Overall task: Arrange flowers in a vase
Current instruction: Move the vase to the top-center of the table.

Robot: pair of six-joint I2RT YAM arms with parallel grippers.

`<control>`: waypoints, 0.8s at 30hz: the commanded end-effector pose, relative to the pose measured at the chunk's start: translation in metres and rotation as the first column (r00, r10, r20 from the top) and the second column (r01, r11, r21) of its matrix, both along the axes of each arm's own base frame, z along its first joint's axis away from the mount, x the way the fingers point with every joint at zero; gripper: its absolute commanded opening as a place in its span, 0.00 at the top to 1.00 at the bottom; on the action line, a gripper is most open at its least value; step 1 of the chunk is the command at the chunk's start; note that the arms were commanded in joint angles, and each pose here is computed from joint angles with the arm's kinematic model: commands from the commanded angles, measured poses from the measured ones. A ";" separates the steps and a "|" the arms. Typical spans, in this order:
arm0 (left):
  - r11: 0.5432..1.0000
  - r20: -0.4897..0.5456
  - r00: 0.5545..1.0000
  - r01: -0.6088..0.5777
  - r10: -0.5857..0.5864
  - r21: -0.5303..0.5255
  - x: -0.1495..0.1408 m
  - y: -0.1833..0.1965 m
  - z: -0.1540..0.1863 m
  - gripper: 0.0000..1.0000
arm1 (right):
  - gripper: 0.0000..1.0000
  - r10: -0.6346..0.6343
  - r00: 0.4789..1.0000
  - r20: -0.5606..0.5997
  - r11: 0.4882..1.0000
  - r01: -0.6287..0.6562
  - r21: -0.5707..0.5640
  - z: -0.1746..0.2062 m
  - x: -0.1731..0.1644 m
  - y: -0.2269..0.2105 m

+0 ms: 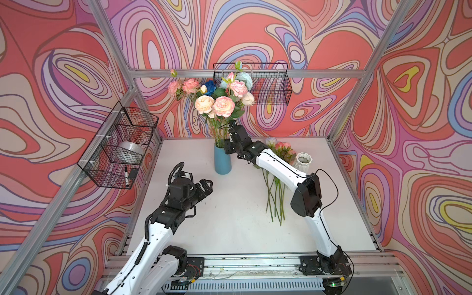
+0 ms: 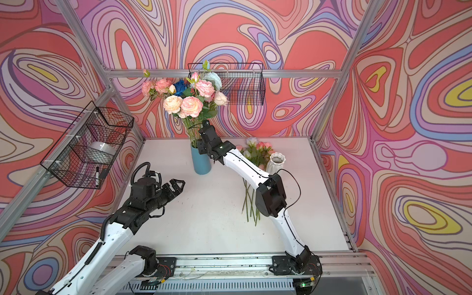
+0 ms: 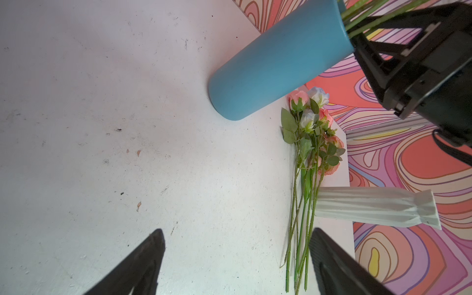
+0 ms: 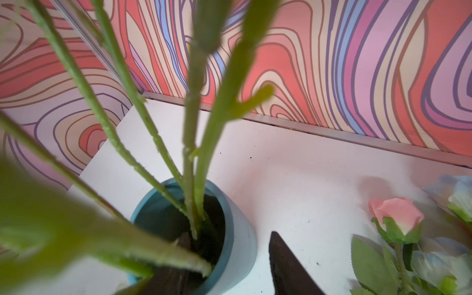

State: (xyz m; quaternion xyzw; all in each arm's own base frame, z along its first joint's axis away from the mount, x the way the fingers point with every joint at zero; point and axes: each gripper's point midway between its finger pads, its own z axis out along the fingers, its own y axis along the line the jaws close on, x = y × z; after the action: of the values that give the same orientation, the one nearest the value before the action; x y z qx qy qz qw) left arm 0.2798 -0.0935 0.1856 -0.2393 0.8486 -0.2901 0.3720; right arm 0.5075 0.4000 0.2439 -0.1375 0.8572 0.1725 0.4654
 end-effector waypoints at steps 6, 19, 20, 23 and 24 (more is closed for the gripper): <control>1.000 0.017 1.000 -0.007 0.007 0.006 -0.002 0.002 0.015 0.07 | 0.41 -0.012 1.000 0.029 0.997 0.010 0.079 0.047 -0.016 -0.011; 1.000 0.019 1.000 -0.008 0.008 0.002 -0.001 0.002 0.018 0.07 | 0.39 -0.021 0.998 -0.055 0.996 0.025 0.082 0.023 -0.089 -0.053; 1.000 0.020 1.000 -0.005 0.005 0.004 -0.001 0.002 0.017 0.07 | 0.39 -0.020 0.998 -0.062 0.996 0.025 0.082 0.022 -0.098 -0.057; 1.000 0.019 1.000 0.001 -0.001 0.000 -0.002 0.001 0.016 0.07 | 0.38 -0.024 0.997 -0.072 0.995 0.031 0.097 0.027 -0.128 -0.074; 1.000 0.018 1.000 0.003 -0.003 -0.002 -0.002 0.000 0.015 0.07 | 0.37 -0.030 0.996 -0.083 0.994 0.038 0.100 0.025 -0.136 -0.081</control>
State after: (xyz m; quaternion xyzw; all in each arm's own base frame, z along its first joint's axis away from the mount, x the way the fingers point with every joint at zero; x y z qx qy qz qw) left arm 0.2788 -0.0927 0.1922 -0.2396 0.8475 -0.2900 0.3745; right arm 0.3885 0.3297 0.2454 -0.1129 0.8794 0.1915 0.4209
